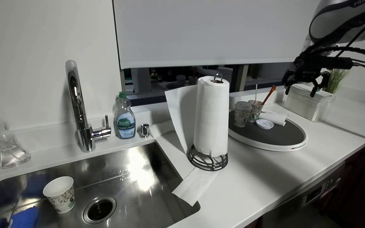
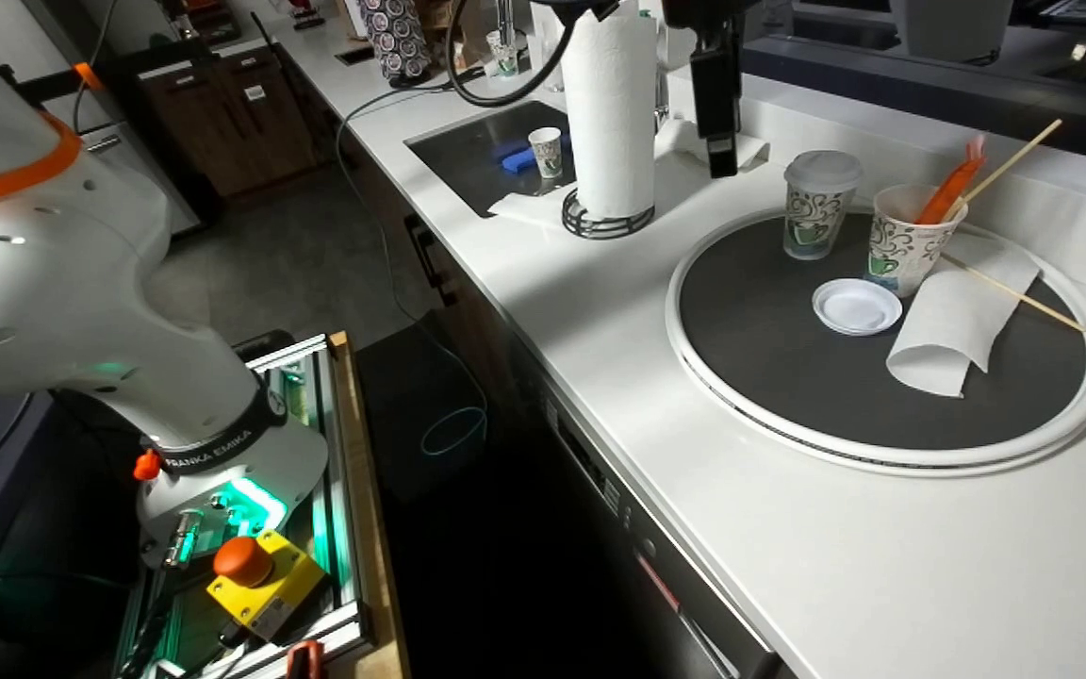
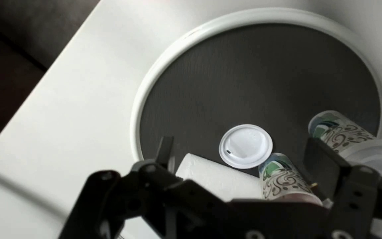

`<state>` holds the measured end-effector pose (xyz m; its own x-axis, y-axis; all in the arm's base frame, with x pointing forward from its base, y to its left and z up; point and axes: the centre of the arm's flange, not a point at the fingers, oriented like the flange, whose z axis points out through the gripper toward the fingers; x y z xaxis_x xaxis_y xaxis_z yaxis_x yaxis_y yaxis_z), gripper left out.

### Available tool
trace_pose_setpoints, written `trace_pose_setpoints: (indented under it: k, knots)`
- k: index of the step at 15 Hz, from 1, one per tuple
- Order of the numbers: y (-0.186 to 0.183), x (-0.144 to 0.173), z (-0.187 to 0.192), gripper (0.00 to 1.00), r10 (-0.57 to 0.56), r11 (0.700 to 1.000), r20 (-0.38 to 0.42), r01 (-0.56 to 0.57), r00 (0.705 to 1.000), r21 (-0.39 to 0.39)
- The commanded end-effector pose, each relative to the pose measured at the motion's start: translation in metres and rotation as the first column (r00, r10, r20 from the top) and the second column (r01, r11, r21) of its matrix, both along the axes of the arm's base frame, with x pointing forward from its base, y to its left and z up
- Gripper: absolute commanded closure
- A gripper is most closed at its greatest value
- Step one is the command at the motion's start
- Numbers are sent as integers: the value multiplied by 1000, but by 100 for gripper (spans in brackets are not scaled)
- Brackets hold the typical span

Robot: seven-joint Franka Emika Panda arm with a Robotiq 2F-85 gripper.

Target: Remove the lid off of the left cup

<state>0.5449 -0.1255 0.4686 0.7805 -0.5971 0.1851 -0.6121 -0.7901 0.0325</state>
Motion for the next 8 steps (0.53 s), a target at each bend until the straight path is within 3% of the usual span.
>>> trace_pose_setpoints:
  k: [1,4,8]
  knots:
    - [-25,48,13,0,203,979,8,-202,979,-31]
    - [-22,88,26,0,362,928,-11,-361,932,-91]
    - [12,130,26,0,545,822,-23,-540,838,-179]
